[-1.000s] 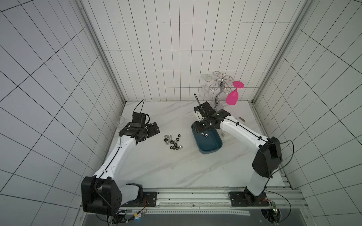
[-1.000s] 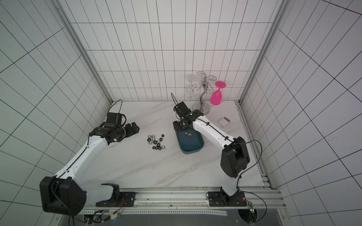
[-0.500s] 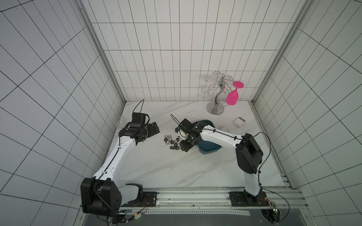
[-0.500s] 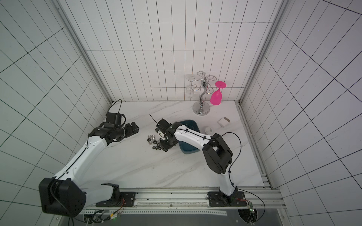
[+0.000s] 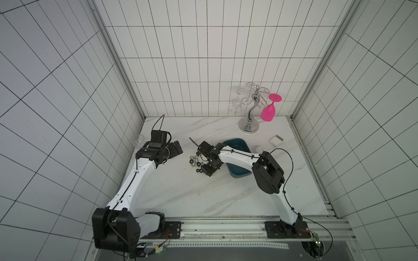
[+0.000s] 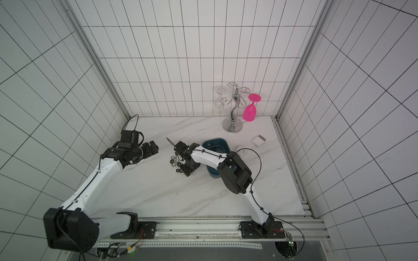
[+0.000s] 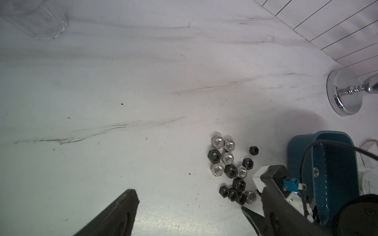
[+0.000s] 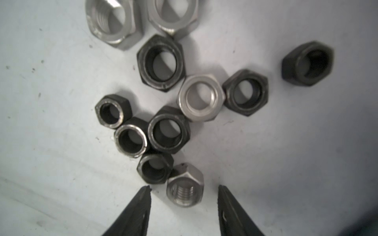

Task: Put the nuts on the desktop into the storage box
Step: Pick up the nut from the center of the board.

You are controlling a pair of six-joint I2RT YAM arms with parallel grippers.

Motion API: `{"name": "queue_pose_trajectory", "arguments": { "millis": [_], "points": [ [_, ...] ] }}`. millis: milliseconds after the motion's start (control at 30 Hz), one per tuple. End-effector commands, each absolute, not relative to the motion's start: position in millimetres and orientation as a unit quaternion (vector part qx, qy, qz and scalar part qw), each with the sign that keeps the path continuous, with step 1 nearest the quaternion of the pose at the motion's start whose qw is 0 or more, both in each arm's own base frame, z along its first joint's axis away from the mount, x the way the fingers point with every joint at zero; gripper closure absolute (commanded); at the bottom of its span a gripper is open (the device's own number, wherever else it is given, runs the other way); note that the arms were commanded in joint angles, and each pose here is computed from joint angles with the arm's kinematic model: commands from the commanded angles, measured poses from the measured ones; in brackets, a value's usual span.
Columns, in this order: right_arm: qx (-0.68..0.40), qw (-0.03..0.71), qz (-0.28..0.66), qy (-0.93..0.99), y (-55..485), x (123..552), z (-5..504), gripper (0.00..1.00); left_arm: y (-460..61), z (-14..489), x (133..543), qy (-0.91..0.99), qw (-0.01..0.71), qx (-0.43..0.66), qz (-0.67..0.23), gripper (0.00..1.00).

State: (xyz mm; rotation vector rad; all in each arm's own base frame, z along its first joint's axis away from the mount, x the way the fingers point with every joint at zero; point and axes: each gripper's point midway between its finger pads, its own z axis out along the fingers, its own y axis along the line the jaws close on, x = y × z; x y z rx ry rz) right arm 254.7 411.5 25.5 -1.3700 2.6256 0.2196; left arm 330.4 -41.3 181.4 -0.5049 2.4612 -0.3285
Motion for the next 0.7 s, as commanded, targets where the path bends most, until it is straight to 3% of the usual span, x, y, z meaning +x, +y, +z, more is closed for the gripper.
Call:
{"name": "queue_pose_trajectory", "arguments": {
  "millis": [0,100,267,400,667],
  "points": [
    [-0.471,0.078,0.053,0.877,411,255,21,0.48,-34,185,327,0.927,0.307,-0.187,-0.109,0.02],
    [-0.473,0.077,0.052,0.876,412,255,20,0.52,-31,185,327,0.927,0.308,-0.187,-0.107,0.02],
    [-0.474,0.081,0.052,0.875,414,254,23,0.77,-31,186,327,0.926,0.309,-0.188,-0.109,0.02],
    [-0.467,0.104,0.067,0.876,416,256,47,0.79,-32,186,327,0.926,0.307,-0.189,-0.113,0.02],
    [-0.387,0.220,0.141,0.884,399,287,164,0.78,-44,191,333,0.923,0.309,-0.176,-0.147,0.02]
  ]
}}
